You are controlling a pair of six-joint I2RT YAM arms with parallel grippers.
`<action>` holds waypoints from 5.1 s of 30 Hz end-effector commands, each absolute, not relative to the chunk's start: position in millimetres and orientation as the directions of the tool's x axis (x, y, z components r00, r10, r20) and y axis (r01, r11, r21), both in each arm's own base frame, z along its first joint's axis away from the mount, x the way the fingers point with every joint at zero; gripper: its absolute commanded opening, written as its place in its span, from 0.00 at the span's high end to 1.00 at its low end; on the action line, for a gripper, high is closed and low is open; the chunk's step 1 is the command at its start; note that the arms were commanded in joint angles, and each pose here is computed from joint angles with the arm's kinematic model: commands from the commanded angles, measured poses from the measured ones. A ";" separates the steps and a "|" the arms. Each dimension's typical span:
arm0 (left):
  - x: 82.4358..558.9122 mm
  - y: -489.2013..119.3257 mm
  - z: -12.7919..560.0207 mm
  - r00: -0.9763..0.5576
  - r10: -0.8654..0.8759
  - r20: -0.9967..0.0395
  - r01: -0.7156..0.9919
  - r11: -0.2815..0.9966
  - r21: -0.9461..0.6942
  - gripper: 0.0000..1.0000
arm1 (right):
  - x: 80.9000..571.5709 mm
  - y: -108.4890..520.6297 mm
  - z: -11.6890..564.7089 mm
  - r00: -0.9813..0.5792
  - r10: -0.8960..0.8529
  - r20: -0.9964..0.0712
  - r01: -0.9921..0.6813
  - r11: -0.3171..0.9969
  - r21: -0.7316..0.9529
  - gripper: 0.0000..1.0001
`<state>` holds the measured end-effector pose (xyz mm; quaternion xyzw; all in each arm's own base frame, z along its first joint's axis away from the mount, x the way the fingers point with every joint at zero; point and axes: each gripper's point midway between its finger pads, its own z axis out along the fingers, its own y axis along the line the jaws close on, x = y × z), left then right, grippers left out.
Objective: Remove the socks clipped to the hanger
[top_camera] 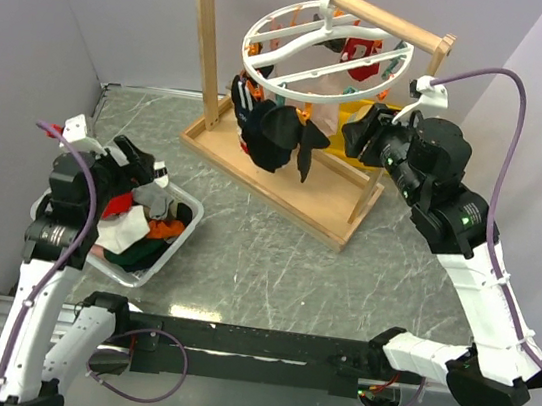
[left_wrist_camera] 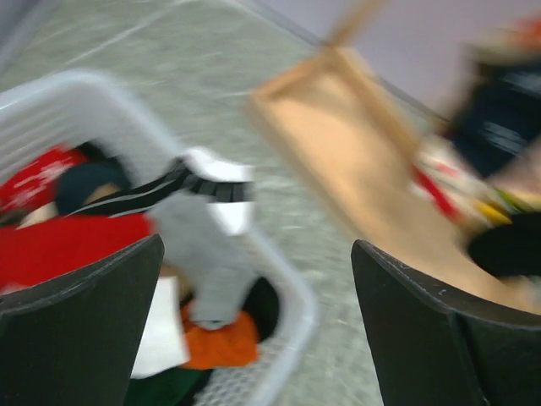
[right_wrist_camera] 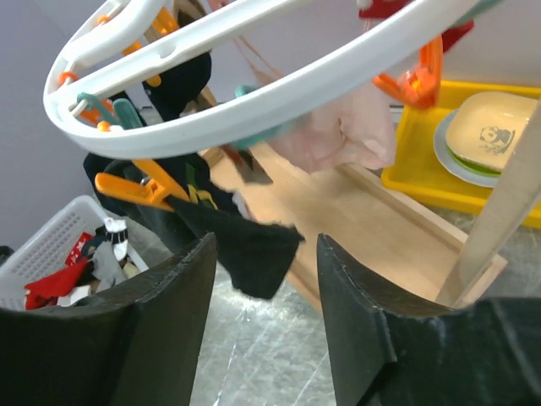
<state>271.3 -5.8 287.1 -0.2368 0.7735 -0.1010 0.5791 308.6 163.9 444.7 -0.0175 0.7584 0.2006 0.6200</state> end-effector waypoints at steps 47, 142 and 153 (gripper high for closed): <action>330.2 -286.7 377.3 -0.252 -0.350 -0.902 0.556 0.711 -0.431 0.25 | 276.7 182.0 462.6 -0.232 0.272 -0.934 -0.444 0.825 0.350 0.30; 243.1 -203.9 320.4 -0.425 -0.091 -0.901 0.256 0.942 -0.216 0.99 | 311.0 228.1 471.4 -0.216 0.143 -0.966 -0.352 0.911 0.214 0.70; 258.7 -97.3 315.9 -0.349 -0.245 -0.904 -0.035 0.968 -0.249 0.99 | 304.7 179.2 460.4 -0.192 0.169 -0.967 -0.283 0.934 0.220 0.34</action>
